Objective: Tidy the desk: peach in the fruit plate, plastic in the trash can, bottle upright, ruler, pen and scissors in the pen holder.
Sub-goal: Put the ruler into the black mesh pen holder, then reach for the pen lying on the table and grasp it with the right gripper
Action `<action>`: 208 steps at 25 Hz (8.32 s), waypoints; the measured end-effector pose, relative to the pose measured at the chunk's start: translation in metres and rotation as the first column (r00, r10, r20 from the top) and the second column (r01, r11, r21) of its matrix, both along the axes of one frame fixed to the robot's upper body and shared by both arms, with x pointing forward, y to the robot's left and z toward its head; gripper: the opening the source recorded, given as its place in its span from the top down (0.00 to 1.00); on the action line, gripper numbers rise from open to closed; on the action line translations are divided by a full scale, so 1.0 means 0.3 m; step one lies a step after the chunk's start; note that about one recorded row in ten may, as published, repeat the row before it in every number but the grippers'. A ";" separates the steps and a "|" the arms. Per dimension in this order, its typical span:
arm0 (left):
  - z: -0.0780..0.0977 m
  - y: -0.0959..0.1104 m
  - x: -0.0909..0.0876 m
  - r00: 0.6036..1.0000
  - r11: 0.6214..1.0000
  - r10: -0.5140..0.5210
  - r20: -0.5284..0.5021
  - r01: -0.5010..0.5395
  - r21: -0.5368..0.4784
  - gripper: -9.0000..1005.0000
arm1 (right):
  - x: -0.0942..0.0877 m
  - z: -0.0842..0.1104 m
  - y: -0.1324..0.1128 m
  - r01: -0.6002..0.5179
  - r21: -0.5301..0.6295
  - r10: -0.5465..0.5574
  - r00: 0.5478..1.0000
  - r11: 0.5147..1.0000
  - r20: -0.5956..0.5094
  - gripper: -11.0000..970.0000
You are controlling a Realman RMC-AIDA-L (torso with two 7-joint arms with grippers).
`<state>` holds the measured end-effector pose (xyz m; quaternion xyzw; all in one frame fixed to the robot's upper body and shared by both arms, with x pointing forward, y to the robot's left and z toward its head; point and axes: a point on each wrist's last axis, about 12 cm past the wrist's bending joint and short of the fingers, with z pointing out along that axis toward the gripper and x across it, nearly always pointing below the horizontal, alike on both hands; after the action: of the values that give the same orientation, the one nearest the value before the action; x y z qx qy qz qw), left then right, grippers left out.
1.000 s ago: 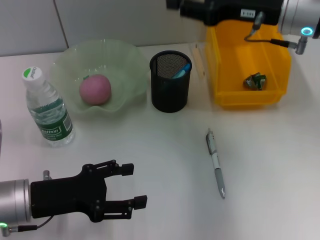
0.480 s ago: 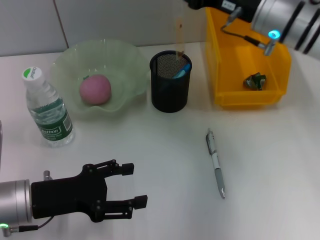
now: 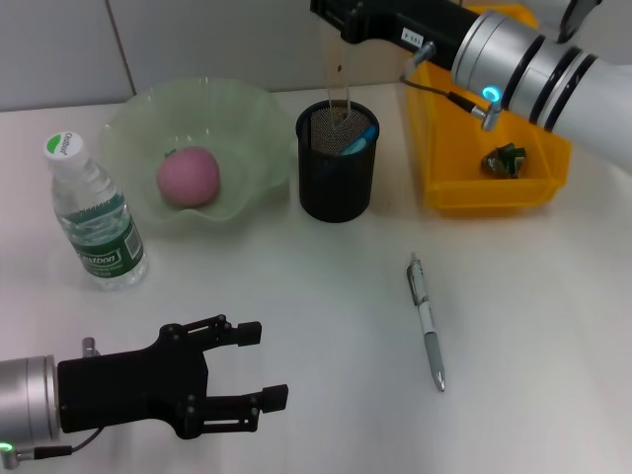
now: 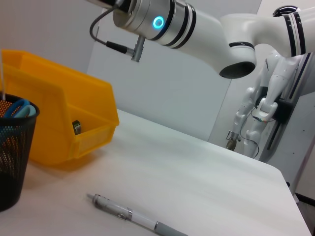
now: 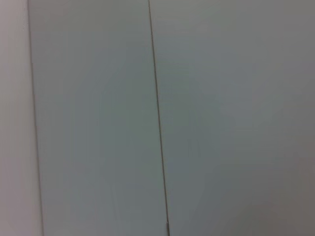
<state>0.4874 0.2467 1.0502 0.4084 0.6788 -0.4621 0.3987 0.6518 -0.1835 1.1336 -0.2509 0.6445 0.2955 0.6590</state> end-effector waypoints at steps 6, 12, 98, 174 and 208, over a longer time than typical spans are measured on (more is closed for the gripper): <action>0.001 0.000 -0.001 1.000 1.000 -0.003 -0.001 0.003 -0.003 0.14 | 0.003 -0.025 0.016 0.018 -0.024 -0.019 0.999 1.000 -0.028 0.56; 0.002 0.000 -0.004 1.000 1.000 -0.007 -0.003 0.007 -0.007 0.14 | 0.001 -0.052 0.033 0.026 -0.055 -0.028 0.998 0.998 -0.047 0.55; 0.010 0.025 -0.011 1.000 1.000 -0.002 0.001 0.002 -0.018 0.14 | -0.055 -0.070 -0.061 0.048 0.019 -0.048 0.999 0.999 -0.018 0.18; 0.003 -0.017 0.010 0.999 1.000 0.001 0.032 -0.001 0.001 0.14 | -0.093 0.192 -0.041 -0.409 -0.420 -0.297 0.331 0.810 -0.896 0.22; 0.009 -0.015 0.016 0.999 1.000 -0.001 0.032 0.001 0.000 0.14 | -0.106 0.042 0.103 -0.496 -0.602 -0.431 0.423 0.625 -0.797 0.25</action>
<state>0.4922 0.2423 1.0529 0.4162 0.6721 -0.4555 0.4093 0.6201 -0.1526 1.1461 -0.3225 0.9426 0.0850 0.0166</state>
